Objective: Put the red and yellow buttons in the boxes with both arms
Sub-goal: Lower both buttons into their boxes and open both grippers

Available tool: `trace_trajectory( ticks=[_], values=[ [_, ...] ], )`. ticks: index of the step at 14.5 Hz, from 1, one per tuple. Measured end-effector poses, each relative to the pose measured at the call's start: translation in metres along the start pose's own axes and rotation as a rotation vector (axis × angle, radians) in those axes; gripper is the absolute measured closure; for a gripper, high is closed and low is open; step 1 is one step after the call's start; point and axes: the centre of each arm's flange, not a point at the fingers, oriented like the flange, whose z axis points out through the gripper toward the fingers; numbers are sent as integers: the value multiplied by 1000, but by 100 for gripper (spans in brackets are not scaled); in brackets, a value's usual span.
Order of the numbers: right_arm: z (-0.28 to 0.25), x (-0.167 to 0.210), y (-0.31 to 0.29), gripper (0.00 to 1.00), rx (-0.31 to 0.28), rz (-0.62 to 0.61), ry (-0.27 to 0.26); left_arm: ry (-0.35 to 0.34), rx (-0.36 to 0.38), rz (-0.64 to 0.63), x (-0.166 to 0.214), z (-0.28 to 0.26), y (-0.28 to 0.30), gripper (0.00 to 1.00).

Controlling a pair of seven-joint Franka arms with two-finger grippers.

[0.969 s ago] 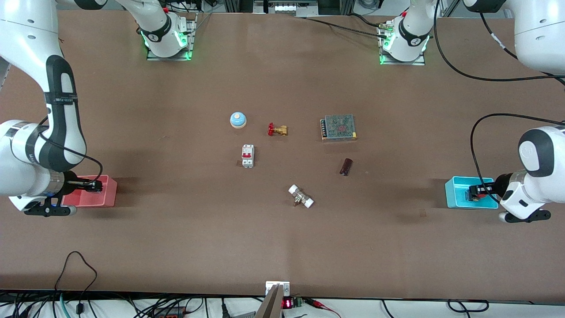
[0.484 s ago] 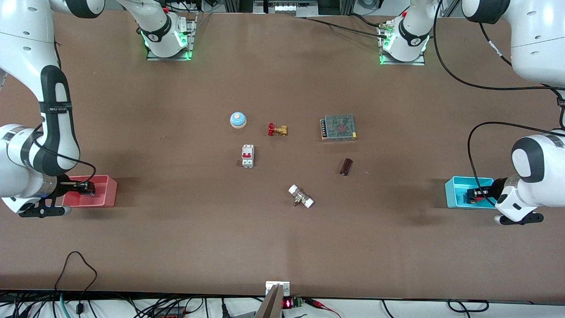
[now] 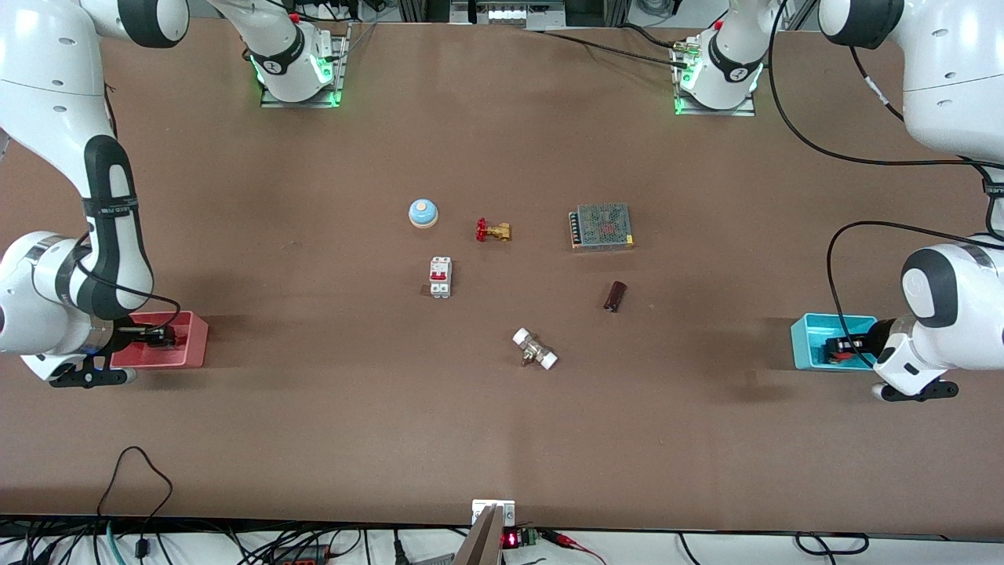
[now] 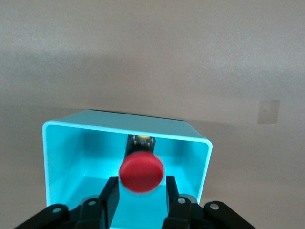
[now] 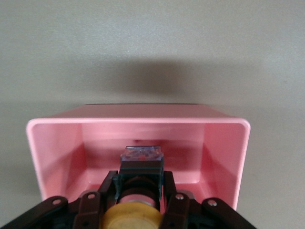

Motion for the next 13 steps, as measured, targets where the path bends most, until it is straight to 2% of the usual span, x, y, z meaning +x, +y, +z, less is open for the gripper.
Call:
trace_trajectory(
  ticks=[1, 2, 4, 5, 7, 8, 11, 13],
  values=[
    [3, 1, 0, 57, -2, -1, 3, 2, 0, 1, 0, 0, 1, 51],
    [5, 2, 0, 57, -4, -2, 6, 4, 0, 3, 1, -1, 1, 40],
    [11, 2, 0, 57, -7, -2, 6, 10, 1, 7, 2, -2, 4, 25],
    [13, 2, 0, 57, -7, -2, 5, 15, 1, 9, 3, -4, 5, 25],
    [15, 3, 1, 44, -8, -1, 8, 26, 1, 17, 5, -10, 11, 11],
    [13, 4, 1, 31, -9, -2, 11, 31, 2, 25, 6, -12, 16, 2],
    [2, 8, 1, 2, -12, -2, 31, 60, 4, 51, 10, -29, 35, 0],
    [-17, 7, 0, 0, -3, 0, 35, 93, 5, 68, 10, -50, 52, 0]
  ],
)
